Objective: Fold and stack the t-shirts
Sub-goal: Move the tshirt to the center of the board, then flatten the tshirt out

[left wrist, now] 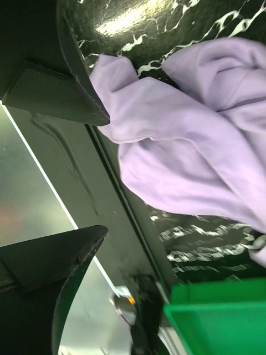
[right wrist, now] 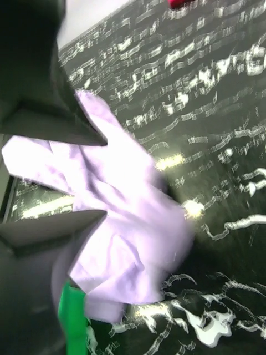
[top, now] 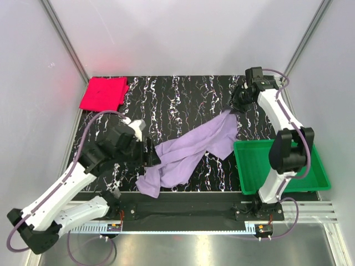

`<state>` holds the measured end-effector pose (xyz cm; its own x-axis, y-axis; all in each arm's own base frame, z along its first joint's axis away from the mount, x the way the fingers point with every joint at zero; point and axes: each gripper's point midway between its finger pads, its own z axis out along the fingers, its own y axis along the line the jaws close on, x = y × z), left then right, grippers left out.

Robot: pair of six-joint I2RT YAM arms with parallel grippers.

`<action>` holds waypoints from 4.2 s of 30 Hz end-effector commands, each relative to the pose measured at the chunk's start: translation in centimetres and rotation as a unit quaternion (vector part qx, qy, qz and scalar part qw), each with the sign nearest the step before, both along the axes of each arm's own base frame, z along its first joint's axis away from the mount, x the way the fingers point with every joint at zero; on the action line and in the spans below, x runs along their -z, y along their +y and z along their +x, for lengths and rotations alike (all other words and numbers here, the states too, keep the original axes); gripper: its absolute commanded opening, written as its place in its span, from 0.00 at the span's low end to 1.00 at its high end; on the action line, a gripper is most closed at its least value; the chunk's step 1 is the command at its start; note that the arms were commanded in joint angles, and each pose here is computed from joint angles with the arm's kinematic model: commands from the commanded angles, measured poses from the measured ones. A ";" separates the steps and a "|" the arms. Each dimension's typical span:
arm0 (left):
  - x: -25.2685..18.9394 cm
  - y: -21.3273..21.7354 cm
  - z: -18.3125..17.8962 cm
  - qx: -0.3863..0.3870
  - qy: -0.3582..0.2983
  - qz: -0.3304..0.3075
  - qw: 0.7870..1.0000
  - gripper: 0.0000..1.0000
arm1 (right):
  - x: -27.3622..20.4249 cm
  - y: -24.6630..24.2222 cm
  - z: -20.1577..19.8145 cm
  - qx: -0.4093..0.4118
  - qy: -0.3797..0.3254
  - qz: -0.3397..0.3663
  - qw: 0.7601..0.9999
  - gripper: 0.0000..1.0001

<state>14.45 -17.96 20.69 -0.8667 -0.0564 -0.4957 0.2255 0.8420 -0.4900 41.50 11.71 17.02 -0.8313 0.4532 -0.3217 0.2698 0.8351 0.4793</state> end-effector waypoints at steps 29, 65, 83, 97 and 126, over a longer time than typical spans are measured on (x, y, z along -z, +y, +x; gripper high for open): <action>11.7 -1.1 0.6 0.002 0.061 0.200 0.978 0.70 | 10.8 3.3 -14.4 -0.207 0.117 -0.150 0.960 0.54; 10.3 0.0 2.7 -0.016 0.050 0.176 0.983 0.13 | 16.2 1.7 -12.5 -0.181 0.151 -0.219 0.947 0.26; -13.0 8.9 6.5 -0.154 -0.239 0.183 0.941 0.00 | -20.1 2.5 -11.7 -0.065 -0.242 -0.074 0.965 0.00; -33.0 14.6 -0.6 -0.148 -0.518 -0.013 0.842 0.00 | -43.5 -1.0 -29.5 -0.080 -0.570 0.121 0.809 0.00; -5.5 16.5 41.1 -0.253 -0.243 0.359 0.865 0.00 | -12.6 1.2 21.8 -0.042 -0.365 -0.109 0.924 0.08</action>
